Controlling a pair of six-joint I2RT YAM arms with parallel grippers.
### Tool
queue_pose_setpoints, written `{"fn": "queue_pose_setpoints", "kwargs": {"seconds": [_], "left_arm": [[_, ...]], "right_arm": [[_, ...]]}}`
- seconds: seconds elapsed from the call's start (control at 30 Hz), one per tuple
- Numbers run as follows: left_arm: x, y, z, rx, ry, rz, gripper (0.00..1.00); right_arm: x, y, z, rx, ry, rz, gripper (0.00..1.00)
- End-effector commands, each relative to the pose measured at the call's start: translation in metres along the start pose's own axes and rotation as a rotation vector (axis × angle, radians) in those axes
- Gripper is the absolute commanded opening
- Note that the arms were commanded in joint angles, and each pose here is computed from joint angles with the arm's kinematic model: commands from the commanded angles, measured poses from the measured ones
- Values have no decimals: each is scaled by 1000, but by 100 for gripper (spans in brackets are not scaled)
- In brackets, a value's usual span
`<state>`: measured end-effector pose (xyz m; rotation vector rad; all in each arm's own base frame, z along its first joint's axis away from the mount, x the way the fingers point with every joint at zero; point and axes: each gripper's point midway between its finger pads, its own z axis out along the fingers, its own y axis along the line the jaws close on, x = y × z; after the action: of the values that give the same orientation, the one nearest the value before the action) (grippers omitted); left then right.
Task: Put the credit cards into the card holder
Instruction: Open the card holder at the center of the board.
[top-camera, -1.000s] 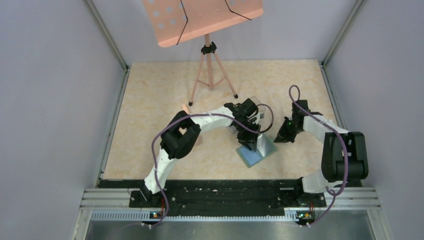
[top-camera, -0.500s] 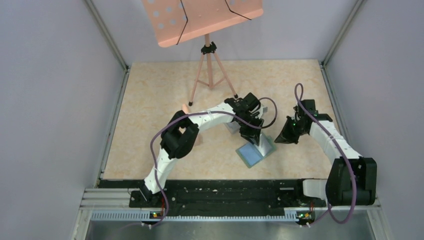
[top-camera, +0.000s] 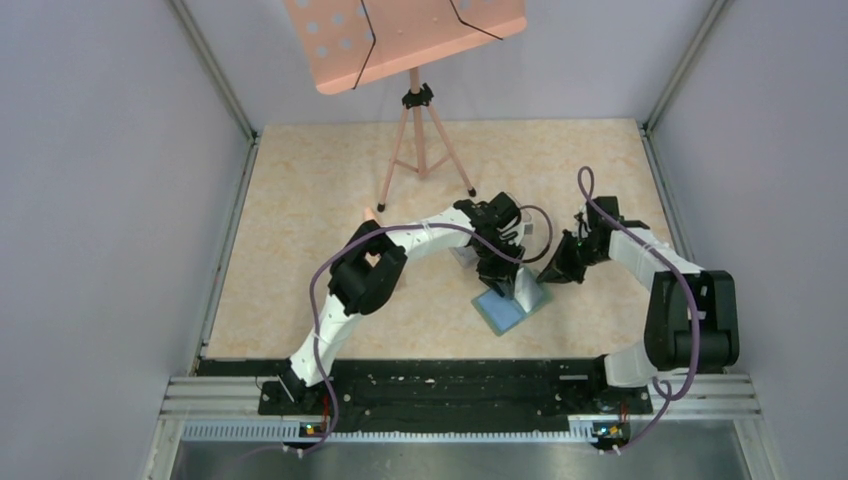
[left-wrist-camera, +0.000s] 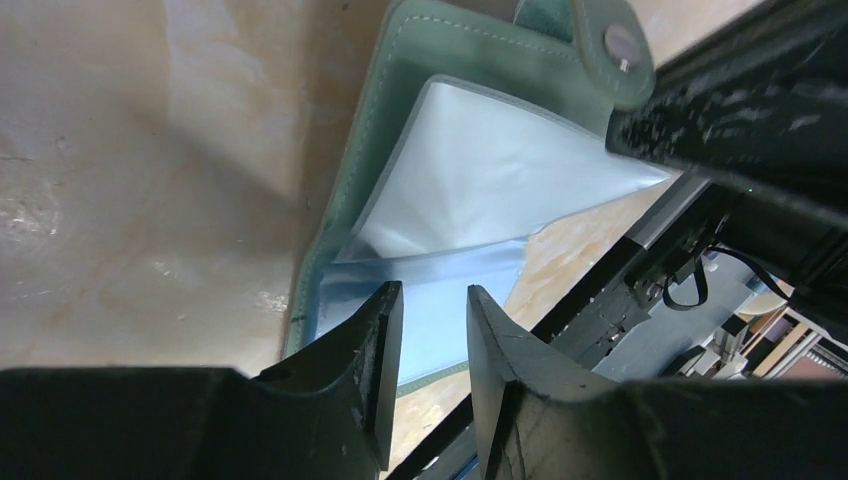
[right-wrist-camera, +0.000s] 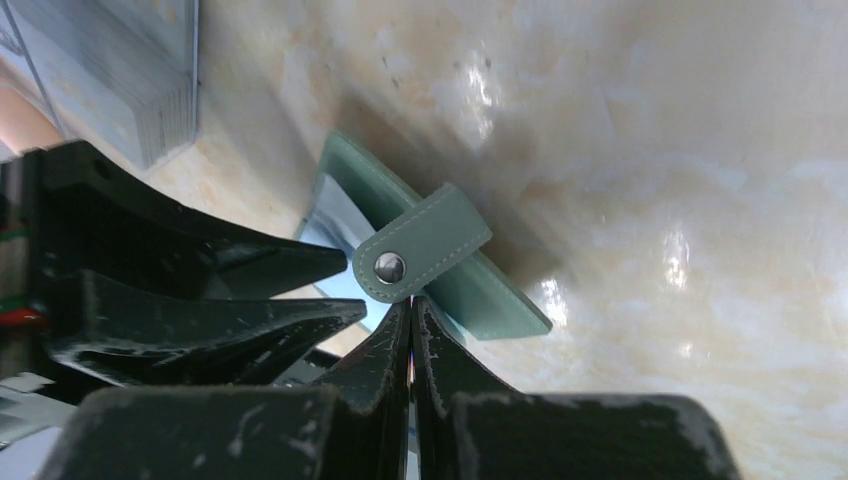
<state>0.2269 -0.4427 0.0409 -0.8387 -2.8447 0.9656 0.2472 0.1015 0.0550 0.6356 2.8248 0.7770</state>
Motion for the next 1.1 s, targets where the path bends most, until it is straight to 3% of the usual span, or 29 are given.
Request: {"fn": "queue_pose_setpoints", "kwargs": {"seconds": [0.0,0.2,0.47,0.7,1.07], "left_arm": [[-1,-4,-2,19,12,20,35],[-2,-4,-4,13,5,30,35],[-17,-18,-29,6,-83,83,37],[-33,-29,-70,-18,-213,113,41],[-28,-13,-95,9,-265,4,41]], "right_arm": [[-41,11,3,-12,-123,-4,0],[-53,-21,15,142,-154,-20,0],[-30,-59,35,253,-42,-42,0],[-4,-62,20,270,38,-35,0],[45,-54,7,183,150,34,0]]}}
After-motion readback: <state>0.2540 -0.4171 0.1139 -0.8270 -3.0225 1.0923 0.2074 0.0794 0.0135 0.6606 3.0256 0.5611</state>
